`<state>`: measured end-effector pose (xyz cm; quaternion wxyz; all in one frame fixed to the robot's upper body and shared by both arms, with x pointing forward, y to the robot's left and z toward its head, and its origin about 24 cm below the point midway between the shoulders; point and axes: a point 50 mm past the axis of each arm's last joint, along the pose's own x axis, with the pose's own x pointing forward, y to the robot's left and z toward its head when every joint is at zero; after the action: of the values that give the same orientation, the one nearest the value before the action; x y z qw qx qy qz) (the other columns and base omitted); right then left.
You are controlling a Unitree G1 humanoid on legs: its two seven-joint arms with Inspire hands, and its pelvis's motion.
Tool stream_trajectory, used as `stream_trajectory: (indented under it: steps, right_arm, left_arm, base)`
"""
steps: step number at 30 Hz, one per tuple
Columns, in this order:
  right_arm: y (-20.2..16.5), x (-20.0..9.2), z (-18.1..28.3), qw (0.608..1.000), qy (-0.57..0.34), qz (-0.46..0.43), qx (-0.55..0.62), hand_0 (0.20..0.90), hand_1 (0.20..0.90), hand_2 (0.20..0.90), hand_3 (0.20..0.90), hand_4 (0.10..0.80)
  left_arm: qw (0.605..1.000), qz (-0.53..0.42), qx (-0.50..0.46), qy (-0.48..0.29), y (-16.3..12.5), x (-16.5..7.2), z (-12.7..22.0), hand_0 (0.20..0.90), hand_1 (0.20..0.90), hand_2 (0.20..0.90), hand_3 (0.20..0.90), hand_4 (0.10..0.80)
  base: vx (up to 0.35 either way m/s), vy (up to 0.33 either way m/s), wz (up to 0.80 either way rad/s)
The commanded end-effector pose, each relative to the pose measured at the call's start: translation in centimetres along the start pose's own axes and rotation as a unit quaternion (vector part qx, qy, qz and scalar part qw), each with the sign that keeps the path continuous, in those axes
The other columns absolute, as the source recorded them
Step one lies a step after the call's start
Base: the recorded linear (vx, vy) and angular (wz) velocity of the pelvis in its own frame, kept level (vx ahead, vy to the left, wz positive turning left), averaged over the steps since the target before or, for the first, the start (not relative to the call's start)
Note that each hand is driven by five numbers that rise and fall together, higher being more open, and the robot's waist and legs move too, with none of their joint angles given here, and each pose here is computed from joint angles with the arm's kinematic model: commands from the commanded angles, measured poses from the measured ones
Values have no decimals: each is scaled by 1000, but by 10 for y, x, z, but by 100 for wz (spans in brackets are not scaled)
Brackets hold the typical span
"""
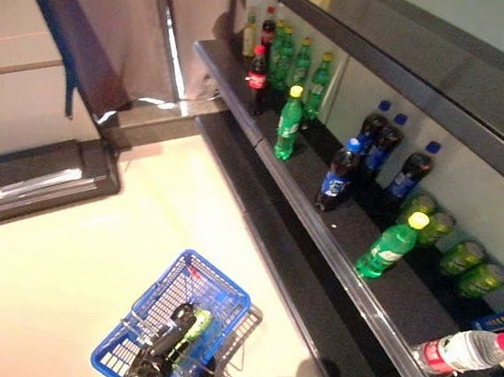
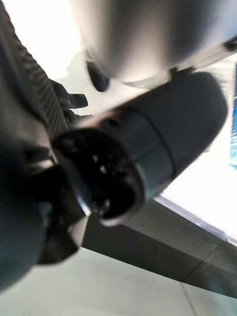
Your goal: Pick up the drink and place into the basket.
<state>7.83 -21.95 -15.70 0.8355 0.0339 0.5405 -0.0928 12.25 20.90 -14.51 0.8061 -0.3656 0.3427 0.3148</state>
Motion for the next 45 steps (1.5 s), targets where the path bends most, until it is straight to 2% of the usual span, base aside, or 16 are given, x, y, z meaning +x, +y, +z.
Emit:
stream_trajectory:
  steps: [1, 5, 9, 16, 23, 28, 32, 38, 41, 45]
  right_arm:
    - [-18, -10, -30, 999, 26, -15, -23, 900, 900, 900, 900, 800]
    - [-17, -6, -28, 999, 23, -44, 11, 900, 900, 900, 900, 800]
    - [-7, -5, -25, 998, 22, -46, 20, 900, 900, 900, 900, 800]
    - [-1, -4, -21, 998, 10, -50, 42, 900, 900, 900, 900, 800]
    - [-15, -4, -27, 992, 21, -71, 101, 900, 900, 900, 900, 800]
    - [-20, -9, -47, 986, 56, -87, 134, 900, 900, 900, 900, 800]
    - [-22, -7, -37, 991, 37, -85, 101, 900, 900, 900, 900, 800]
    - [-28, 0, -1, 997, -13, -61, 42, 900, 900, 900, 900, 800]
    - [-28, 1, -2, 998, -6, -56, 22, 900, 900, 900, 900, 800]
    - [-32, -1, -10, 998, 8, -60, 31, 900, 900, 900, 900, 800]
  left_arm:
    - [994, -21, -48, -93, 2, -3, 29, 300, 300, 300, 200, 100]
    - [995, -42, -21, -86, -18, 5, 35, 300, 300, 300, 200, 100]
    - [990, -71, 5, -122, -32, 4, 50, 300, 300, 300, 200, 100]
    - [981, -114, 54, -147, -41, 1, 65, 300, 300, 300, 200, 100]
    - [983, -131, 56, -116, -41, 3, 52, 300, 300, 300, 200, 100]
    - [986, -125, 83, -77, -28, 2, 31, 300, 300, 300, 200, 100]
    - [987, -128, 75, -66, -27, 1, 22, 300, 300, 300, 200, 100]
    - [989, -114, 55, -82, -21, 0, 30, 300, 300, 300, 200, 100]
    - [992, -95, 34, -81, -3, -3, 31, 300, 300, 300, 200, 100]
    - [993, -87, 37, -75, 7, -7, 22, 300, 300, 300, 200, 100]
  base:
    - [170, 497, 30]
    - [244, 613, 54]
    - [226, 493, 52]
    - [256, 192, 32]
    - [372, 43, 22]
    - [509, -23, -12]
    - [451, -84, 20]
    - [378, 116, -92]
    - [442, 279, -125]
    - [377, 288, -109]
